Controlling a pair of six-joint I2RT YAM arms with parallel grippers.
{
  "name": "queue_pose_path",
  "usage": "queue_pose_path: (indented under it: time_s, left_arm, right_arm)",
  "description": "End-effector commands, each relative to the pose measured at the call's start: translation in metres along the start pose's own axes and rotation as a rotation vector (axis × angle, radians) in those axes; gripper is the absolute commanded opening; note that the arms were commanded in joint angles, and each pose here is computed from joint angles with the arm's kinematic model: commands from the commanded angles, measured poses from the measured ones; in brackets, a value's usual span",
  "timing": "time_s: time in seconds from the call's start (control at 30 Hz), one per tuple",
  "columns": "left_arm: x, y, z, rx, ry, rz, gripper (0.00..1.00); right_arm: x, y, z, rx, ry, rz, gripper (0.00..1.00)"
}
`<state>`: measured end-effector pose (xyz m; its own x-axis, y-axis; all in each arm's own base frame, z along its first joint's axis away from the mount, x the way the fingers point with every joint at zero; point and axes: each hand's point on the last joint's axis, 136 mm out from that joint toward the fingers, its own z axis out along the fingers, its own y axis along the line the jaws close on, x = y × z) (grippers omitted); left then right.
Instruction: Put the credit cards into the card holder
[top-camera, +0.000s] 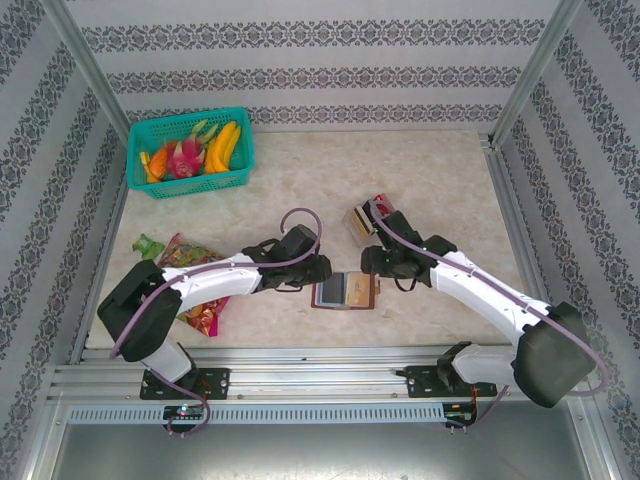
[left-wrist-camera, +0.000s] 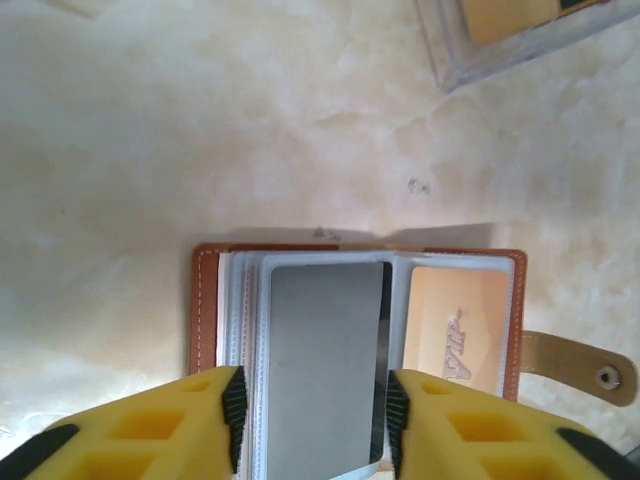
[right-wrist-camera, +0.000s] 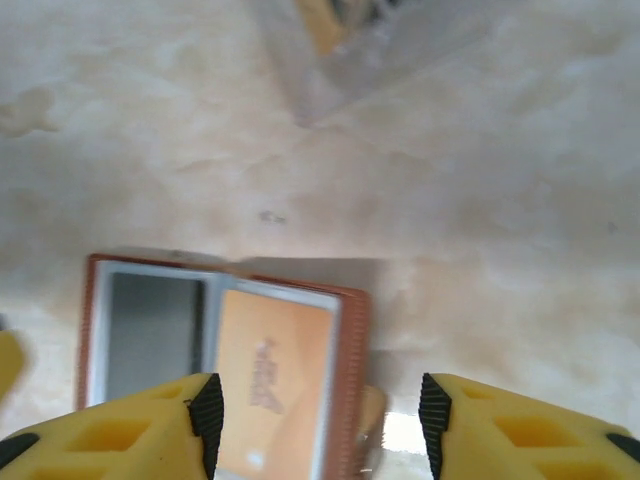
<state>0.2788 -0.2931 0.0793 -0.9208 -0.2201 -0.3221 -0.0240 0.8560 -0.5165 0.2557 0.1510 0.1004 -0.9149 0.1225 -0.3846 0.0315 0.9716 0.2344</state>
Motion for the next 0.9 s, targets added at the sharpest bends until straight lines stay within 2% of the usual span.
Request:
queue_pose_path:
  time_s: [0.0,0.2,0.53,0.6,0.7,0.87]
  left_arm:
    - [0.000,0.021,0.000,-0.030,0.026,-0.035,0.51]
    - [0.004,0.021,0.011,0.070,0.082,-0.096,0.57]
    - [0.011,0.016,0.027,0.108,0.151,-0.107,0.58]
    - [0.012,0.015,0.030,0.110,0.160,-0.108,0.58]
    - [0.014,0.015,0.033,0.111,0.176,-0.109,0.58]
    - [0.016,0.017,0.036,0.109,0.188,-0.116,0.58]
  right_arm:
    - [0.026,-0.006,0.014,-0.022,0.110,0.027,0.59]
    - [0.036,0.010,0.030,-0.109,0.172,0.058,0.61]
    - [0.054,-0.007,0.056,0.003,0.257,0.036,0.51]
    - [0.059,-0.011,0.062,0.027,0.278,0.025,0.47]
    - [0.064,-0.016,0.067,0.058,0.293,0.011,0.34]
    - [0.068,-0.019,0.072,0.081,0.304,-0.004,0.26]
